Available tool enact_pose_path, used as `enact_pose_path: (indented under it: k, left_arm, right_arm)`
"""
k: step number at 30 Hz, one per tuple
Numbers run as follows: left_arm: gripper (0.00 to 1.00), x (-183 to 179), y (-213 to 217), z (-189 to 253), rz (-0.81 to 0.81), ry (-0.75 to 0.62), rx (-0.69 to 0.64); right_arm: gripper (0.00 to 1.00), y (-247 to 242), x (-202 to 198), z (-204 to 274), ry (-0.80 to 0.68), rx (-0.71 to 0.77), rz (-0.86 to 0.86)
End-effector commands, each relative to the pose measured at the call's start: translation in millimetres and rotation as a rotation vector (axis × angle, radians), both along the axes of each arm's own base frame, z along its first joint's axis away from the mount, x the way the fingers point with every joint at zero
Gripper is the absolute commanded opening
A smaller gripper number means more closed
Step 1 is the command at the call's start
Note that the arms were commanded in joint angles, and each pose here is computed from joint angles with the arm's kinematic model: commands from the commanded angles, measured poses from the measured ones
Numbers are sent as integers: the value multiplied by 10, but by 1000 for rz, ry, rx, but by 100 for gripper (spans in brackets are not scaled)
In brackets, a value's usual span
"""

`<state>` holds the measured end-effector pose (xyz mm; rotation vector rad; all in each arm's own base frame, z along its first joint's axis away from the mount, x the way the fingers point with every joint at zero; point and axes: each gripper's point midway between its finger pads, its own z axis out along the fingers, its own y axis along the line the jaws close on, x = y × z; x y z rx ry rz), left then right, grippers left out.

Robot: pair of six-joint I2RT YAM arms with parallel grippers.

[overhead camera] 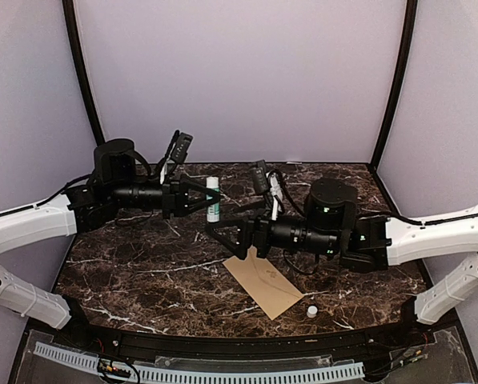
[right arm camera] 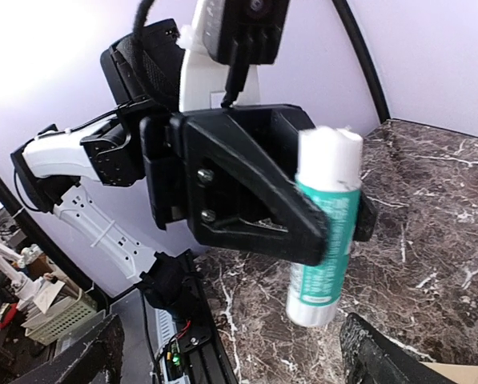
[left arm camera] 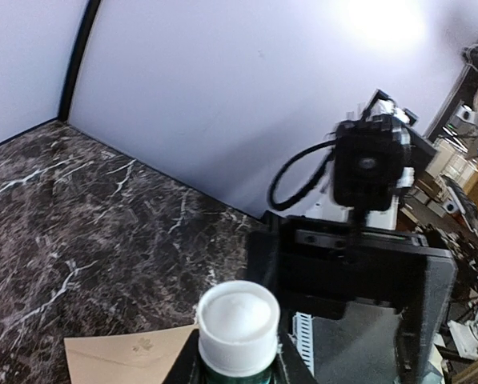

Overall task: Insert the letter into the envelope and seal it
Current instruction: Screw the solid glue.

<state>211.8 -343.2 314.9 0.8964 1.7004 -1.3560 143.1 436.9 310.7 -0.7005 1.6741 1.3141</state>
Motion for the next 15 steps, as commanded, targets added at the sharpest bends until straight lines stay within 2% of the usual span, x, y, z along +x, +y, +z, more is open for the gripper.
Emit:
enact_pose_path:
  k: [1,3,6,15]
  left_arm:
    - [0,-510,29,370,-284,-66,-152]
    - [0,-614,49,425,-343,-69,-184]
    - [0,-716,74,504,-392,-81,-215]
    - [0,-858,87,544,-453,-91,-228]
  right_arm:
    - [91,36,-217,190,-16,138,172]
    - [90,76,-253,181,-19,148,202]
    - [80,123,-316,225,-30,175,249]
    - [48,156,-355,313,-50,220,277]
